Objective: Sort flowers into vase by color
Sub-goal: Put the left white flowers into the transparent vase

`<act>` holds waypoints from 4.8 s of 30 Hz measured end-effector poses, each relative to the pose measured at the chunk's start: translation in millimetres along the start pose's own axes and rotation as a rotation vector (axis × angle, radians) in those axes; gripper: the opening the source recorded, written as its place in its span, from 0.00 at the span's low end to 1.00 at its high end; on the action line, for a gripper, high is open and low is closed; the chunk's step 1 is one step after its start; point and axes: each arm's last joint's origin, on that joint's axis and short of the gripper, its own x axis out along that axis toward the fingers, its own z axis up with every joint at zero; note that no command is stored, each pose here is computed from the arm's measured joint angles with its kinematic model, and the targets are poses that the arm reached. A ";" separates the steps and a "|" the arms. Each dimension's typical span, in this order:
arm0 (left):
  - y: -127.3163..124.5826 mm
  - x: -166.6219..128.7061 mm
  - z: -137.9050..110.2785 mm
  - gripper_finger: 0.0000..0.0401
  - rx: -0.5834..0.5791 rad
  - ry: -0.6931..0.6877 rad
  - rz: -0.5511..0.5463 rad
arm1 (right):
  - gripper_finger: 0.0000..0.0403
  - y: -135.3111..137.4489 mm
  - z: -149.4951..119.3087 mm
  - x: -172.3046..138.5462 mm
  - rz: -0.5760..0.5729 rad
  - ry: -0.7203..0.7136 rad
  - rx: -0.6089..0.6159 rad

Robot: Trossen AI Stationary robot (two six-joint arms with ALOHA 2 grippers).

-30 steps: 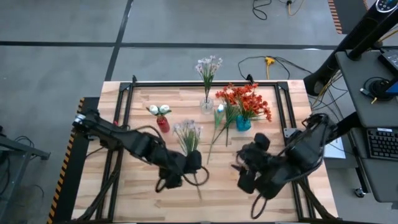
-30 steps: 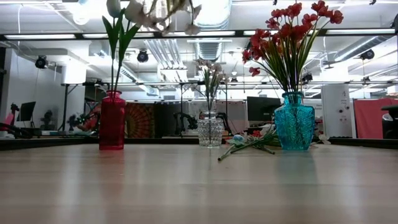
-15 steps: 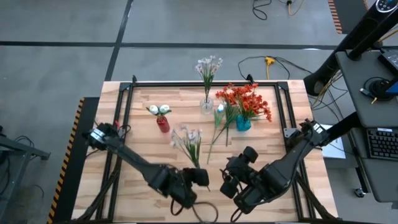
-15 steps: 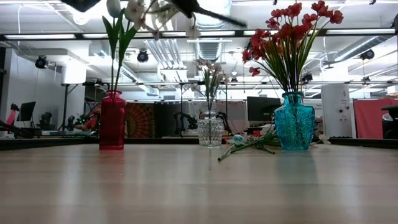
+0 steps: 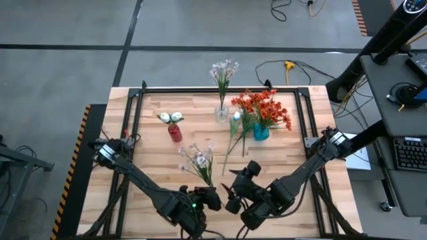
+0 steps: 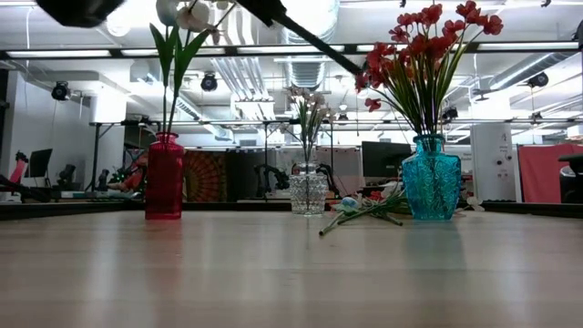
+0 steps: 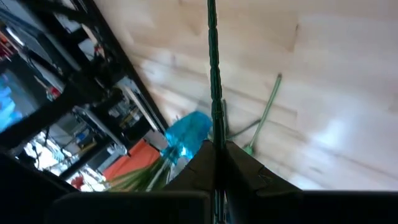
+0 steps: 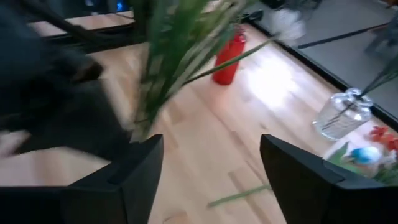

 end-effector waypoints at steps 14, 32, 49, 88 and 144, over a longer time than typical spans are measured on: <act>-7.3 -6.4 4.7 0.00 0.071 -0.069 -0.059 | 0.81 -22.0 36.0 32.6 0.095 0.024 0.098; -10.6 -7.5 -0.3 0.00 0.089 0.045 -0.042 | 0.81 -35.5 62.5 60.4 0.364 0.098 0.228; 4.7 -4.7 1.5 0.00 0.079 0.074 0.074 | 0.67 -31.2 57.9 65.8 0.391 0.103 0.181; 7.5 -56.9 -66.3 0.41 -0.923 0.014 0.002 | 0.09 -114.3 124.4 63.1 0.167 -0.174 0.063; -146.7 -82.8 -251.8 0.24 -1.350 -0.503 0.622 | 0.09 -241.6 97.6 152.9 -0.260 -0.466 -0.087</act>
